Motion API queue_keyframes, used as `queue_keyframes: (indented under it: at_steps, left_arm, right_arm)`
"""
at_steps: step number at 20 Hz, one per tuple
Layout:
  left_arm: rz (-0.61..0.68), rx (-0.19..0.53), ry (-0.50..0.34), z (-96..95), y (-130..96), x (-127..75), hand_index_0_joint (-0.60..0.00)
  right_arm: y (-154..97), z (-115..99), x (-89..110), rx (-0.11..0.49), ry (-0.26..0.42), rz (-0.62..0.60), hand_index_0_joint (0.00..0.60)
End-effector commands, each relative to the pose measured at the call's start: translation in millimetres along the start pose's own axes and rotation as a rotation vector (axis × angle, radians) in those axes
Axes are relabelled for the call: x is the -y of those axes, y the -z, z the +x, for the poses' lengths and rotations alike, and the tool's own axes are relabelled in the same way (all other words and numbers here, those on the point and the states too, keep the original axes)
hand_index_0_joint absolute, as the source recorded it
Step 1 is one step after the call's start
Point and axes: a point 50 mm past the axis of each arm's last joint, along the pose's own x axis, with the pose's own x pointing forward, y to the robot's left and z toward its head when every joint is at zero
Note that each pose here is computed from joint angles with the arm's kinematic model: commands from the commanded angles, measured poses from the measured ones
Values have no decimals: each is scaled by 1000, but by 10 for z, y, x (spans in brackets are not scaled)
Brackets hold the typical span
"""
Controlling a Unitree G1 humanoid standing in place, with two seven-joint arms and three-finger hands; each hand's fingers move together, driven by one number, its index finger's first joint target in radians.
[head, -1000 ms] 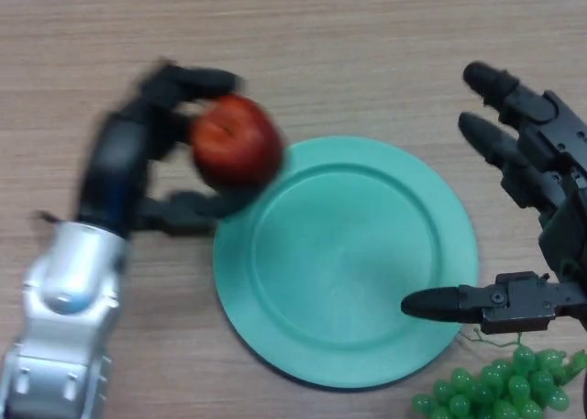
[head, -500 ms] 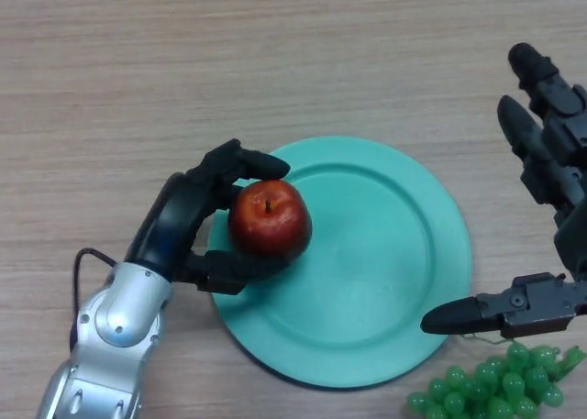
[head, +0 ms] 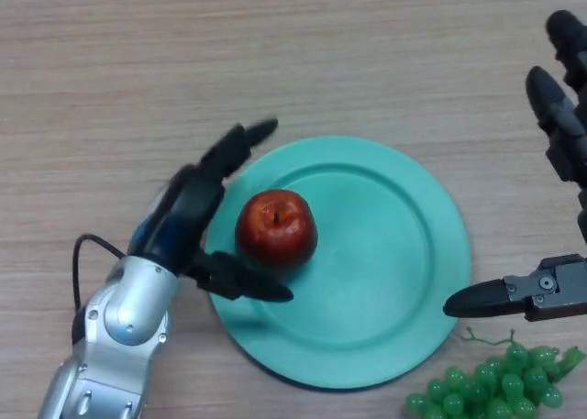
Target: Pick up the red apple and place it on the plate
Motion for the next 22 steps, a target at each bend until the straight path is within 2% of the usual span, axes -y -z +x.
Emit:
queue_keyframes:
  at_steps: [1,8,11,13,17,22]
  left_arm:
    - [-61,145,-134,-112,-320,-288,0]
    - [-223,221,-278,-611,-490,-835,0]
    - [-182,209,-368,-659,-378,-995,0]
    - [-189,225,-375,-708,-423,-1012,0]
    - [-111,253,-377,-709,-514,-957,0]
    - [-117,275,-342,-712,-658,-908,0]
  right_arm:
    - [-302,3,96,184,25,-35,0]
    - [-276,3,95,187,12,-48,0]
    - [-261,-32,47,195,1,-50,0]
    - [-249,-68,47,199,-5,-57,0]
    - [-244,-99,29,222,-10,-69,0]
    - [-286,-140,69,232,-7,-81,0]
